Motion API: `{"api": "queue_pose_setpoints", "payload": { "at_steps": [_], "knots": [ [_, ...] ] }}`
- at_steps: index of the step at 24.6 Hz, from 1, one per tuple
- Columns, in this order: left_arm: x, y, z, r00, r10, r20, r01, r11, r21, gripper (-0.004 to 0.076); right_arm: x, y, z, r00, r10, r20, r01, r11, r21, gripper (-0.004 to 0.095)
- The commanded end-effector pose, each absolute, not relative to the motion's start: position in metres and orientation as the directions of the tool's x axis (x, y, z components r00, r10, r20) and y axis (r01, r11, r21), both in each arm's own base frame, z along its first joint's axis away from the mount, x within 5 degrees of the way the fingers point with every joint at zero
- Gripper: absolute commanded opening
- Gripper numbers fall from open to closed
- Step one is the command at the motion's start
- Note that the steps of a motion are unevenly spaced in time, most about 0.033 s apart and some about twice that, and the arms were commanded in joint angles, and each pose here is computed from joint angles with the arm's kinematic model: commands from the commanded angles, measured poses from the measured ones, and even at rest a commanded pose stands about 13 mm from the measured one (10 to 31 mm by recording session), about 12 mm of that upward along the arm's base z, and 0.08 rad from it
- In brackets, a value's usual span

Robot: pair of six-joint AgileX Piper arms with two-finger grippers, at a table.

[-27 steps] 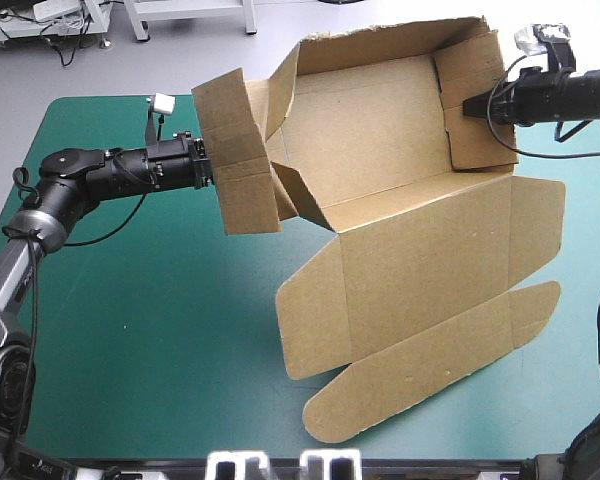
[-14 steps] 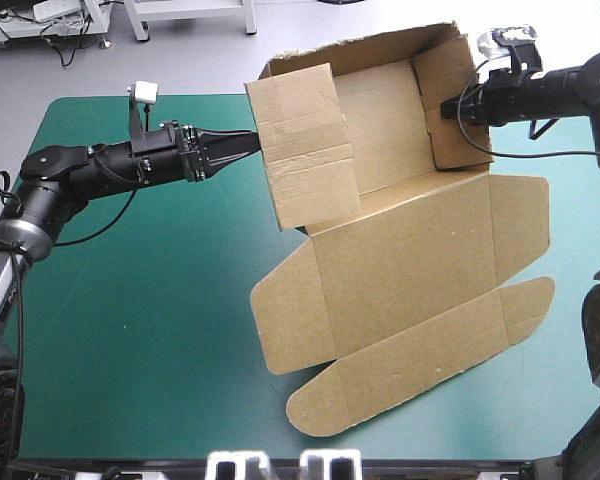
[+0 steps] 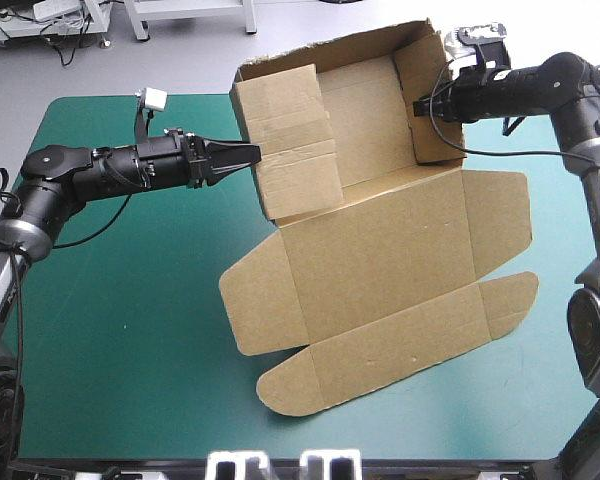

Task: Fold the box

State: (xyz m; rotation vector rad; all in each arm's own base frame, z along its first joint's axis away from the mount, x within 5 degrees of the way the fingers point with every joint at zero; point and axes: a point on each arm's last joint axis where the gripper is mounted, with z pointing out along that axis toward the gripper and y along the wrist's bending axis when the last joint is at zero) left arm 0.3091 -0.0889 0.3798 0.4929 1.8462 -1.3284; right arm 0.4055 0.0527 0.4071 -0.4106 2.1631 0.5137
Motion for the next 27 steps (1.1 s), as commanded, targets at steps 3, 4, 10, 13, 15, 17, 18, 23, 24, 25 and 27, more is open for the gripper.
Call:
{"api": "queue_pose_setpoints", "payload": {
  "at_steps": [3, 4, 10, 13, 15, 17, 18, 23, 24, 25, 27],
  "knots": [
    [0.308, -0.086, 0.401, -0.547, -0.198, -0.813, 0.679, 0.464, -0.57, 0.0429, 0.392, 0.065, 0.443, -0.48, -0.009, -0.877, -0.46, 0.854, 0.243, -0.0023],
    [0.312, -0.083, 0.399, -0.544, -0.207, -0.813, 0.651, 0.507, -0.565, 0.045, 0.393, 0.069, 0.443, -0.475, -0.016, -0.88, -0.451, 0.863, 0.228, -0.0023],
    [0.323, -0.074, 0.392, -0.537, -0.244, -0.808, 0.541, 0.635, -0.551, 0.0465, 0.403, 0.115, 0.422, -0.507, -0.042, -0.861, -0.486, 0.839, 0.246, -0.0022],
    [0.327, -0.066, 0.382, -0.562, -0.204, -0.802, 0.455, 0.733, -0.505, 0.0465, 0.407, 0.133, 0.411, -0.518, -0.058, -0.853, -0.507, 0.824, 0.252, -0.0023],
    [0.328, -0.062, 0.377, -0.589, -0.192, -0.785, 0.397, 0.778, -0.488, 0.0465, 0.409, 0.14, 0.407, -0.517, -0.061, -0.854, -0.514, 0.82, 0.253, -0.0023],
    [0.329, -0.057, 0.372, -0.604, -0.174, -0.778, 0.356, 0.814, -0.459, 0.0465, 0.409, 0.146, 0.407, -0.51, -0.059, -0.858, -0.522, 0.814, 0.254, -0.0023],
    [0.329, -0.056, 0.371, -0.611, -0.174, -0.773, 0.338, 0.825, -0.452, 0.0465, 0.408, 0.148, 0.407, -0.507, -0.059, -0.86, -0.527, 0.811, 0.255, -0.0023],
    [0.331, -0.053, 0.37, -0.607, -0.205, -0.767, 0.29, 0.842, -0.455, 0.0465, 0.404, 0.155, 0.41, -0.514, -0.035, -0.857, -0.578, 0.753, 0.316, -0.0023],
    [0.332, -0.055, 0.37, -0.604, -0.211, -0.769, 0.288, 0.842, -0.457, 0.0465, 0.402, 0.156, 0.41, -0.52, -0.033, -0.853, -0.586, 0.741, 0.328, -0.0023],
    [0.332, -0.057, 0.371, -0.599, -0.219, -0.77, 0.282, 0.843, -0.458, 0.0461, 0.401, 0.157, 0.41, -0.529, -0.031, -0.848, -0.591, 0.731, 0.342, -0.0023],
    [0.333, -0.062, 0.371, -0.593, -0.227, -0.773, 0.275, 0.845, -0.459, 0.0452, 0.4, 0.158, 0.41, -0.537, -0.03, -0.843, -0.597, 0.719, 0.355, -0.0023]
  ]
}}
